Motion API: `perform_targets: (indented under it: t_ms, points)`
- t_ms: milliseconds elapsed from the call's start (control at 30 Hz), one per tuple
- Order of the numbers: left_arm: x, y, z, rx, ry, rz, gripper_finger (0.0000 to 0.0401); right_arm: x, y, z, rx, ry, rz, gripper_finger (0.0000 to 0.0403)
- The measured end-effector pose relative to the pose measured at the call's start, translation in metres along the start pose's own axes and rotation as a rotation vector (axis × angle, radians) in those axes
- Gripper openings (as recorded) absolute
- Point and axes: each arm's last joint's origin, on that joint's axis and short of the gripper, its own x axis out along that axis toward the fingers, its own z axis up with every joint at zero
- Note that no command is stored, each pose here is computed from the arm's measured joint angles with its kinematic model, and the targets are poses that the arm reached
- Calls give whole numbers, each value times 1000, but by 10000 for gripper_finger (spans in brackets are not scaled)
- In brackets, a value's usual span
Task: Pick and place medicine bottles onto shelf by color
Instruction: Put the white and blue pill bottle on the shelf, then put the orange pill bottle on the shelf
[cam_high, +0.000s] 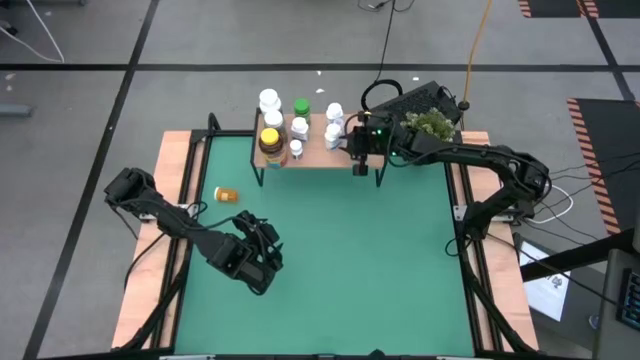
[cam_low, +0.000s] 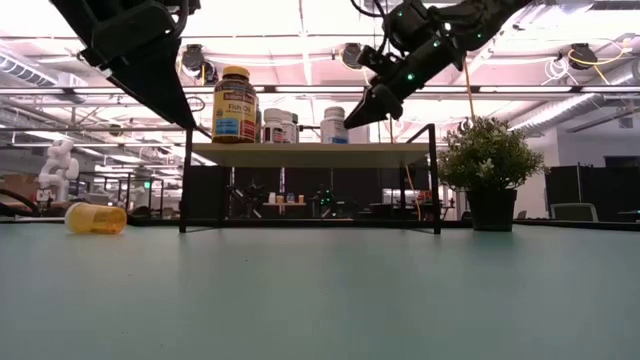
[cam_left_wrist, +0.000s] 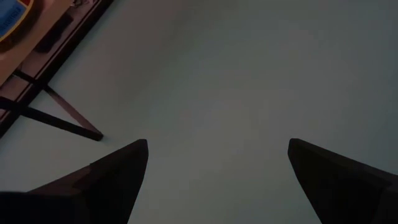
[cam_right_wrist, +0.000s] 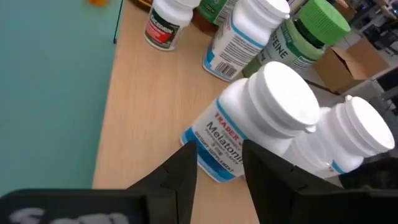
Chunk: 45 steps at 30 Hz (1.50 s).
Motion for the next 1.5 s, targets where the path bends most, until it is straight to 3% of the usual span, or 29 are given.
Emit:
perform_targets:
  t_ms: [200, 367, 500, 700, 767, 900, 1000, 1167, 1300, 1500]
  points:
    - [-1, 13, -8, -44, 58, 107, 390, 0, 7, 5, 53, -14, 19, 121]
    - [-8, 30, -17, -130, 86, 266, 390, 0, 27, 17, 76, -38, 77, 121]
    - [-7, 36, -23, -192, 85, 325, 390, -1, 49, 27, 108, -40, 144, 121]
    - [18, 54, -50, -132, 213, 431, 390, -7, 82, 41, 105, -44, 241, 121]
    - [27, 62, -62, -89, 287, 421, 390, -9, 91, 45, 91, -52, 267, 121]
    - [42, 73, -83, 34, 407, 296, 390, -13, 107, 51, 61, -56, 312, 121]
    - [43, 79, -83, 129, 455, 202, 390, -15, 115, 54, 48, -59, 335, 121]
    - [37, 96, -73, 270, 511, 156, 390, -17, 126, 55, 33, -87, 351, 121]
    - [40, 105, -63, 217, 519, 65, 390, -16, 132, 50, 27, -81, 362, 121]
    - [51, 120, -54, 113, 554, 105, 390, -14, 137, 38, 22, -45, 375, 121]
